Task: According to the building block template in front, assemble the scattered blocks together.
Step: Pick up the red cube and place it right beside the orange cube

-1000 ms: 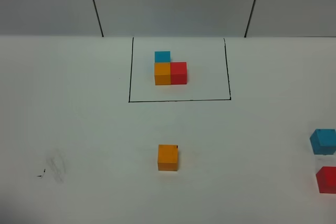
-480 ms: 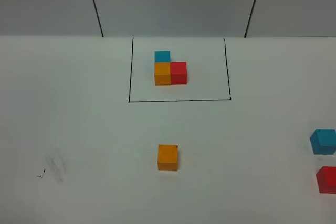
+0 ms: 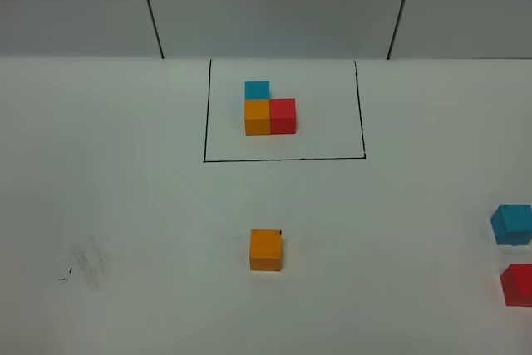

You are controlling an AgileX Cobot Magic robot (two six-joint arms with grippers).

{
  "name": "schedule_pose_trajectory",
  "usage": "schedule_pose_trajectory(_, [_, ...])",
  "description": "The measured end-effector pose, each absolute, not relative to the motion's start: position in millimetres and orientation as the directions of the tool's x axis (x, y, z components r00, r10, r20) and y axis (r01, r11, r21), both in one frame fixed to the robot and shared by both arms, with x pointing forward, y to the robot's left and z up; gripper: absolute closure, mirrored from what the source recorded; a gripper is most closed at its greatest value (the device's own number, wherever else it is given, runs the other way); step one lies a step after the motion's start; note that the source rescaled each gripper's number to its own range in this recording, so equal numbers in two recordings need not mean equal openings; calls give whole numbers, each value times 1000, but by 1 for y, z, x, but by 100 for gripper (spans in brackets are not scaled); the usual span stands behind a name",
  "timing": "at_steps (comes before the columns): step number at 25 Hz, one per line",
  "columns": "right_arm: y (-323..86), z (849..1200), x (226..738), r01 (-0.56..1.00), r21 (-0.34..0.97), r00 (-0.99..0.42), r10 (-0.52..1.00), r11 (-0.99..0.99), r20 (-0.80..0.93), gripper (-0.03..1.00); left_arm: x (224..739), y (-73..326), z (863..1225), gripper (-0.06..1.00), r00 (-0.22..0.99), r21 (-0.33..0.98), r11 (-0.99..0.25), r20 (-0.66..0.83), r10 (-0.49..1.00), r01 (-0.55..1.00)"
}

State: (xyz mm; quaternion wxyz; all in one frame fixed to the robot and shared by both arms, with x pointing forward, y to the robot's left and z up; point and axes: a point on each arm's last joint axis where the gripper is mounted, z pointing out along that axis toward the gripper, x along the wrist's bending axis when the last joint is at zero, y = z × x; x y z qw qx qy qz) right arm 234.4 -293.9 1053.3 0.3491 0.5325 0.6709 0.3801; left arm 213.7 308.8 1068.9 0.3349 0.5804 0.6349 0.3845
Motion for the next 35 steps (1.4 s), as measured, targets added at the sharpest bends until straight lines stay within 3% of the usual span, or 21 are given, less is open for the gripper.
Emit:
schedule_pose_trajectory(6, [-294, 1053, 234, 449, 882, -190, 980, 143, -62, 97, 225, 309, 1045, 44, -115, 830, 52, 15, 993, 555])
schedule_pose_trajectory(35, [-293, 1053, 238, 478, 874, -176, 984, 90, -5, 96, 226, 309, 1044, 44, -118, 831, 57, 10, 993, 554])
